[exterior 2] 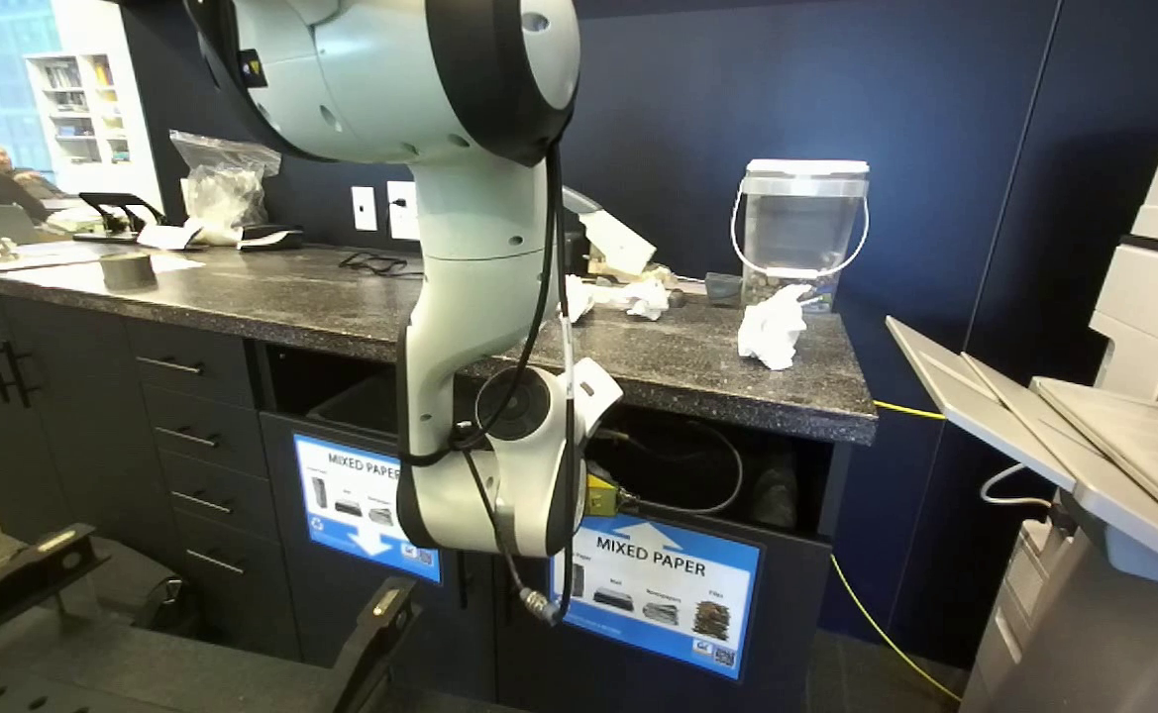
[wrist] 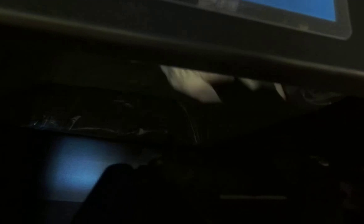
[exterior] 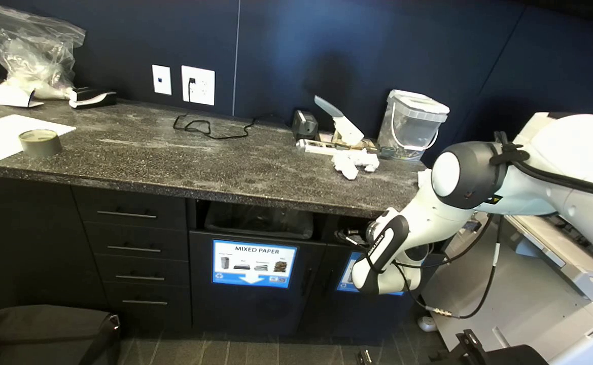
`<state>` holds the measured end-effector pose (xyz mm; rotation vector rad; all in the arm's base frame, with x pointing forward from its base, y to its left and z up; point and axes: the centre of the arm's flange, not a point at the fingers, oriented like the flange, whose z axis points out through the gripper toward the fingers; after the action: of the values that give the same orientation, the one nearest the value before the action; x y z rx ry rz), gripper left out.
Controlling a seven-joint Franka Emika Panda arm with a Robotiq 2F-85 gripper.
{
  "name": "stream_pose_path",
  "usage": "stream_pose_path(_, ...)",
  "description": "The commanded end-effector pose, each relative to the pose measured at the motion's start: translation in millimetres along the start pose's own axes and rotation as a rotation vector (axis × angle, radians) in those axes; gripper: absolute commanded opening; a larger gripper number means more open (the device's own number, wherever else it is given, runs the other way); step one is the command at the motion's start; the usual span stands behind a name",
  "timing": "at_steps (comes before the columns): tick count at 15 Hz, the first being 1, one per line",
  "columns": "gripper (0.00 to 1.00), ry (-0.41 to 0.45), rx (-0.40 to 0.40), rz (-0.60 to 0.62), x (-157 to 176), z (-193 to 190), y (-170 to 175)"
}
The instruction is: Put the tissues in the rubbish bin.
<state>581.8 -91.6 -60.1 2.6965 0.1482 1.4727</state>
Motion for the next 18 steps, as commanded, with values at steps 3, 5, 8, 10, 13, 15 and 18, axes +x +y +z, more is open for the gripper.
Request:
stream_pose_path(3, 1.00, -0.035, -0.023, -0.077, 21.7, -28.1, 3.0)
stream_pose_path(5, 1.00, -0.052, -0.014, -0.091, 28.0, -43.0, 4.8)
stream_pose_path(8, 1.00, -0.139, -0.014, -0.148, 33.6, -66.7, 3.6)
stream_pose_path(10, 1.00, -0.233, -0.013, -0.219, 37.8, -86.1, 2.0)
stream_pose_path(13, 1.00, -0.353, 0.002, -0.301, 51.8, -114.7, 3.2)
stream_pose_path(15, 1.00, -0.416, 0.021, -0.333, 67.0, -130.6, 2.9)
stream_pose_path(18, 1.00, -0.505, 0.064, -0.361, 98.6, -150.4, 5.4)
